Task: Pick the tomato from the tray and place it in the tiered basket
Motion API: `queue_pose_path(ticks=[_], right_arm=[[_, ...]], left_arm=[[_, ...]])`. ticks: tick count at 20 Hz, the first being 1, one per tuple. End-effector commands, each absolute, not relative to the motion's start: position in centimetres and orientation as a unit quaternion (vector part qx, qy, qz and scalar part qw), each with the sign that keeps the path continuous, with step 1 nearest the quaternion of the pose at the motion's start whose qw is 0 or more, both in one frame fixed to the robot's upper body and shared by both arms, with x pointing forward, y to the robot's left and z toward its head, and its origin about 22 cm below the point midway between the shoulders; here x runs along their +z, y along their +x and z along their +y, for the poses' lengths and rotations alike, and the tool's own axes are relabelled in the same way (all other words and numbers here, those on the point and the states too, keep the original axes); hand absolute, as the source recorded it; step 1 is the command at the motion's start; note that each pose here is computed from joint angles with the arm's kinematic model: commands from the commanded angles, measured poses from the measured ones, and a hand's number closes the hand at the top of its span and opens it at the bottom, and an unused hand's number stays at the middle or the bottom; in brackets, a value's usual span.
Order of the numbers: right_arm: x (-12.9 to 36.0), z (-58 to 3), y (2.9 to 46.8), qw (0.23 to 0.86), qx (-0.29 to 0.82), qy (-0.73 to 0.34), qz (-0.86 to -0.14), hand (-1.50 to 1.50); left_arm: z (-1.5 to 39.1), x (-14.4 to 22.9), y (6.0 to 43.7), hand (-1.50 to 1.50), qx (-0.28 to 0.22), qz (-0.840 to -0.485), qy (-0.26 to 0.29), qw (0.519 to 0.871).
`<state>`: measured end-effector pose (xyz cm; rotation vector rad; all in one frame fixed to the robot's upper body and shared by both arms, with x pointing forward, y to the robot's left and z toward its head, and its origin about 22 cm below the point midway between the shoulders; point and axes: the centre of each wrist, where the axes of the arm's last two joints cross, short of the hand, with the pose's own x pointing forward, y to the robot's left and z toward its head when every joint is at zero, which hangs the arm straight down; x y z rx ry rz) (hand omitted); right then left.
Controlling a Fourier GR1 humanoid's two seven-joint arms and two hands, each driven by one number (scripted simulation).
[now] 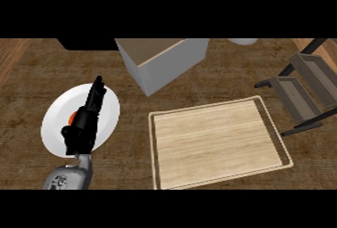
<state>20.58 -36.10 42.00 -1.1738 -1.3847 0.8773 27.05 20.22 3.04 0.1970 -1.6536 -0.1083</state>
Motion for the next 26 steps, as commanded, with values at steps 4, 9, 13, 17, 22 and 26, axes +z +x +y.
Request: queue_pose_path(ticks=[4, 9, 13, 17, 22, 26], right_arm=[[46.4, -33.5, 24.0, 0.566, 0.363, -0.475, -0.568, 1.50], [46.3, -34.2, 25.5, 0.562, 0.358, -0.514, -0.540, 1.50], [45.2, -35.6, 26.1, 0.549, 0.371, -0.527, -0.533, 1.50], [44.9, -36.6, 28.6, 0.548, 0.376, -0.540, -0.517, 1.50], [40.5, -39.1, 31.8, 0.627, 0.314, -0.496, -0.511, 1.50], [39.4, -39.0, 33.3, 0.649, 0.288, -0.443, -0.547, -1.50]], left_arm=[[20.6, 2.6, 27.9, 0.00, -0.050, -0.736, 0.086, 0.669], [21.1, 2.1, 27.1, 0.00, -0.060, -0.741, 0.090, 0.663], [20.3, 2.4, 28.1, 0.00, -0.051, -0.739, 0.079, 0.668], [19.7, 3.9, 27.8, 0.00, -0.049, -0.739, 0.081, 0.667], [20.4, 2.7, 27.0, 0.00, -0.049, -0.740, 0.076, 0.667], [19.2, 3.1, 27.0, 0.00, -0.051, -0.738, 0.078, 0.669]])
